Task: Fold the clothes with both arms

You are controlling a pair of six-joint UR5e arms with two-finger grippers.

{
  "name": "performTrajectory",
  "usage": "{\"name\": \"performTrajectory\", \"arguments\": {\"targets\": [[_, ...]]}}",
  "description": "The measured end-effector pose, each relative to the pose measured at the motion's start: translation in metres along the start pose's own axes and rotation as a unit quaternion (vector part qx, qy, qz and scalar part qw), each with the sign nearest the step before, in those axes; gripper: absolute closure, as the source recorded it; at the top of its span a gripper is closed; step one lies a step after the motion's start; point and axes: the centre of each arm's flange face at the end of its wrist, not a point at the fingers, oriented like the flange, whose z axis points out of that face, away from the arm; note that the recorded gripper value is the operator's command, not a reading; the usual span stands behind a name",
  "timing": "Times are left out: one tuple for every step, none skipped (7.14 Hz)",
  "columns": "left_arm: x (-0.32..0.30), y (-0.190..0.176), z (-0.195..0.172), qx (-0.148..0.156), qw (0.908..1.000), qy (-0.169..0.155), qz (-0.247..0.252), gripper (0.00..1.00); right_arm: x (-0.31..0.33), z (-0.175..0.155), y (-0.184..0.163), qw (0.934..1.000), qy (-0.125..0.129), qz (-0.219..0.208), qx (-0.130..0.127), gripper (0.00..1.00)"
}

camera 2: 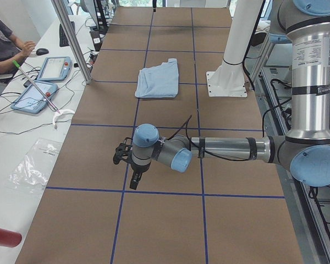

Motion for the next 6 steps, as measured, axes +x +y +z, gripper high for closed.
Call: {"name": "performTrajectory", "arguments": {"targets": [[-0.005,-0.001,-0.007,-0.007,0.9999,-0.002,-0.011,0.0,-0.005,-0.009,-0.001,0.9999,0.001,0.012,-0.007,0.0],[-0.014,0.0,-0.014,-0.018,0.9998,-0.006,-0.011,0.0,-0.008,-0.014,0.0,0.9997,0.003,0.019,-0.012,0.0],[-0.023,-0.001,-0.023,-0.033,0.9994,-0.01,-0.006,0.0,-0.007,-0.015,0.001,0.9996,0.003,0.024,-0.015,0.0],[-0.027,-0.005,-0.031,-0.046,0.9989,-0.012,-0.005,0.0,-0.004,-0.015,0.003,0.9995,0.004,0.028,-0.017,0.0],[-0.029,-0.006,-0.033,-0.055,0.9984,-0.009,-0.009,0.0,0.001,-0.015,0.006,0.9993,0.003,0.033,-0.017,0.0],[-0.031,-0.003,-0.031,-0.062,0.998,0.004,-0.015,0.0,0.007,-0.017,0.01,0.9991,0.001,0.038,-0.017,0.0]]}}
